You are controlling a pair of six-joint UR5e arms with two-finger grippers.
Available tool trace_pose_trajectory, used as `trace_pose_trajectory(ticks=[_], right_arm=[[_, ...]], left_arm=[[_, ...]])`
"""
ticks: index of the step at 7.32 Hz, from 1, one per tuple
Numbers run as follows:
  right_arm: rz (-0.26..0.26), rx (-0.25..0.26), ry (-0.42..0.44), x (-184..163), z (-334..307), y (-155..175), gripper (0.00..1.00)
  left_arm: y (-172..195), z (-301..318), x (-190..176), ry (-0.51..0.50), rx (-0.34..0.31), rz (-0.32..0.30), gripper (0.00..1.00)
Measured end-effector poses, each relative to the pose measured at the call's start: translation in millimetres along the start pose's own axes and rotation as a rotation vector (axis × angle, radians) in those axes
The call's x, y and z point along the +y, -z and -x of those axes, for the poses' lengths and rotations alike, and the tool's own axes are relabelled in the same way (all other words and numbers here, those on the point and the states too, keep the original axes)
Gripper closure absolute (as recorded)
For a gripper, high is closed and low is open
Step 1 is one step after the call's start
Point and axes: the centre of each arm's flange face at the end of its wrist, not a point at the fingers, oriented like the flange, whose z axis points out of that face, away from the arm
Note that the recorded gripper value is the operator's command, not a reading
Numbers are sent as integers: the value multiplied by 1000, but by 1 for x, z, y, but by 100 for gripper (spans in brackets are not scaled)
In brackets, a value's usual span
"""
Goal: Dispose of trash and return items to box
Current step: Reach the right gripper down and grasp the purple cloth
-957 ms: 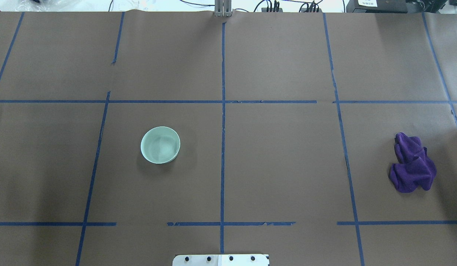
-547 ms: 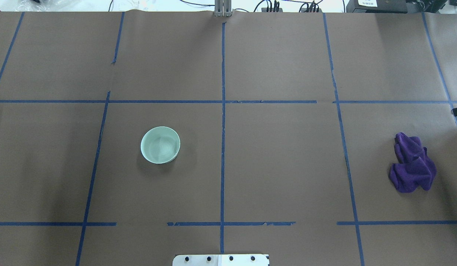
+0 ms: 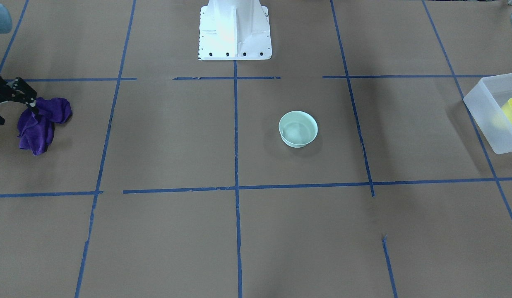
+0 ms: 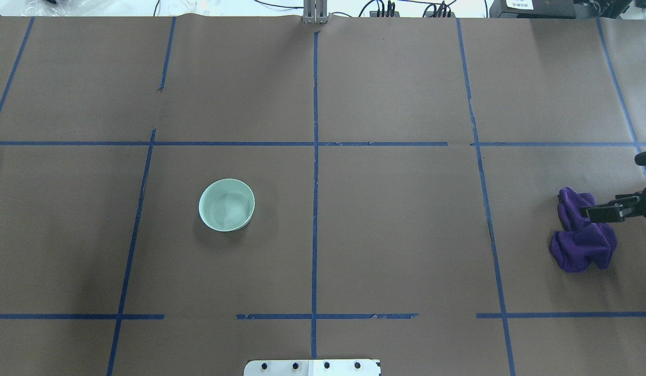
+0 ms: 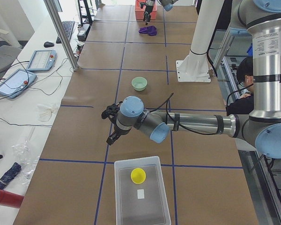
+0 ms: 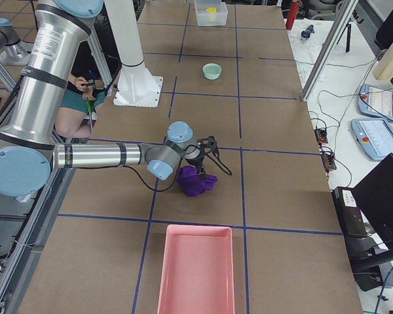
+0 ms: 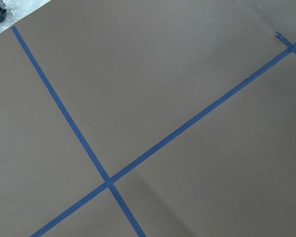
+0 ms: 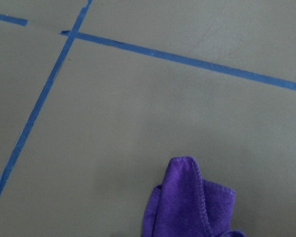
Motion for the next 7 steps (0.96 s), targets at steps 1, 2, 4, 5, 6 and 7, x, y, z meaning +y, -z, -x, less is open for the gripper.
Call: trace_pose_trajectory(ticks=[1,2,4,5,6,7], right_arm=[[4,33,26,14,14,-18,19],[15,63,44,25,16,-34,49],[29,114,68,40,8,-52,100],[30,120,76,41,7,-54,100],[31,115,81,40,9,-52,100],[37,101,80,36,11,-46,100]], left_arm=[[0,0,-1,-1,0,-1,0],[1,0,-1,-2,-1,-2,0],[1,-1,-4,-2,-1,-5,0],[1,-1,-5,-2,-1,-6,0],[1,-1,-5,-2,-1,-6,0],[1,-1,-5,-2,-1,-6,0]])
